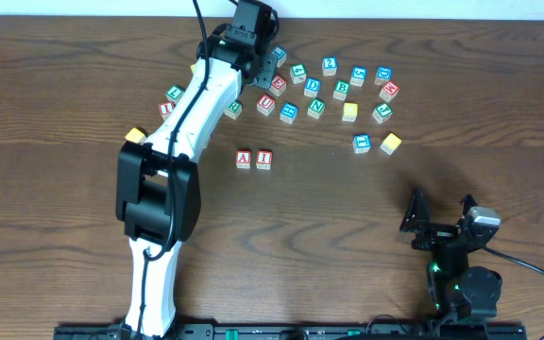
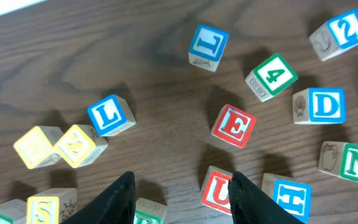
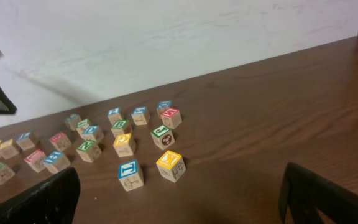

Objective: Spell out AI2
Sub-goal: 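Release the I block and move the left gripper back over the blocks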

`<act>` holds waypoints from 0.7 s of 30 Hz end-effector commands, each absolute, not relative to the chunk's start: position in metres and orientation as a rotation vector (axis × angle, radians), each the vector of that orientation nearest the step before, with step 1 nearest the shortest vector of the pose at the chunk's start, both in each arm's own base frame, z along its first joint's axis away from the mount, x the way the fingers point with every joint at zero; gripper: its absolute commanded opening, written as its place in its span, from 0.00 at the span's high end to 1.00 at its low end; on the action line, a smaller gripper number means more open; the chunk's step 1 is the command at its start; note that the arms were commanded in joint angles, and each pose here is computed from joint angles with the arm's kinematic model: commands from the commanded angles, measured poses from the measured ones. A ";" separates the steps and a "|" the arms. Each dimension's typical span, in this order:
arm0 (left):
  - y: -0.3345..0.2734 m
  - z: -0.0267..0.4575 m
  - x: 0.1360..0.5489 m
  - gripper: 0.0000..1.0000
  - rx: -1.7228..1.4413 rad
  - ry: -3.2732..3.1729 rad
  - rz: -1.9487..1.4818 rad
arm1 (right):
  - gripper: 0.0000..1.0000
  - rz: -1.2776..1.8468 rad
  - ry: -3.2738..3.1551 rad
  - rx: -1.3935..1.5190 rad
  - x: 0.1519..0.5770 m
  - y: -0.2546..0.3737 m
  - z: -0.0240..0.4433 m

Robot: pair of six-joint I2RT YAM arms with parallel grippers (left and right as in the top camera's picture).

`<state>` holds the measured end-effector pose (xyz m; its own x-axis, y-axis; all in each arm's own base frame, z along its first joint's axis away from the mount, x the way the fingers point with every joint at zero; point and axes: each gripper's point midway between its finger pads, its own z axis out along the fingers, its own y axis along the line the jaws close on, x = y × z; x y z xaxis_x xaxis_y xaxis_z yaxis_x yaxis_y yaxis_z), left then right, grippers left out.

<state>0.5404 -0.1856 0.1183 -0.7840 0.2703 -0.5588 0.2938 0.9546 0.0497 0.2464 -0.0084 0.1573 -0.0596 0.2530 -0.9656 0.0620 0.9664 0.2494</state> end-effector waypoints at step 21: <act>-0.227 0.111 0.519 0.53 0.487 2.542 -0.120 | 0.01 0.161 1.626 0.251 0.246 -0.009 0.157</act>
